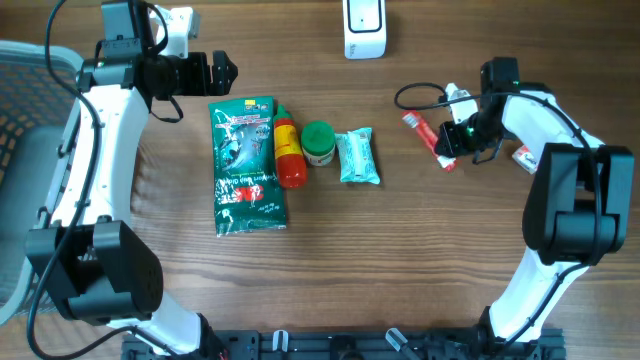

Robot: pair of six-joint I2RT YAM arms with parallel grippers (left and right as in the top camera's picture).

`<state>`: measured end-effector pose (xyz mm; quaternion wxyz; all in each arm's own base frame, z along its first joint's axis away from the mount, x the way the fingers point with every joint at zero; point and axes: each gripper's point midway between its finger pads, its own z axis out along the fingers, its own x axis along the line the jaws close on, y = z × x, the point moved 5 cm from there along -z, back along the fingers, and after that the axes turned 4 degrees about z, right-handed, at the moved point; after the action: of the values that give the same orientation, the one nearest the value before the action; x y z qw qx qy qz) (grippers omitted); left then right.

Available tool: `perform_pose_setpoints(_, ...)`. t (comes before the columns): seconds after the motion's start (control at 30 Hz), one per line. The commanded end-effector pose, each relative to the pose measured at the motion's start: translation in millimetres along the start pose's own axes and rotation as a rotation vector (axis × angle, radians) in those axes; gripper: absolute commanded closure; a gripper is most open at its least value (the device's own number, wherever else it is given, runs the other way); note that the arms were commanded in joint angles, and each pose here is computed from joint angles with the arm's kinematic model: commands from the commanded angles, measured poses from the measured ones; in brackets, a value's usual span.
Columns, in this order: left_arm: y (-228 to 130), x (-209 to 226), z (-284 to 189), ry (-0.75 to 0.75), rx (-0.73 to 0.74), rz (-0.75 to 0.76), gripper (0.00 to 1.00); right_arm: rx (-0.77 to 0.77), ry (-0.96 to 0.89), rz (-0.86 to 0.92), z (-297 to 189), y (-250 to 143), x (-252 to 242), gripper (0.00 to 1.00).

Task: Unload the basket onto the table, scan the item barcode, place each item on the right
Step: 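Lift the Nescafe stick up toward the white scanner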

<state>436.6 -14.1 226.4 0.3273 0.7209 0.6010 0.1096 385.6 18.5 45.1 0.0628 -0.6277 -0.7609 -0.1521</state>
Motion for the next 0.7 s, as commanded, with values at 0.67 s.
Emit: perform_pose_setpoints(0.67,5.6,-1.5,-7.2,0.003,-0.023,0.027,0.0,-0.215,0.374,0.277,-25.2,11.0,52.3,0.96)
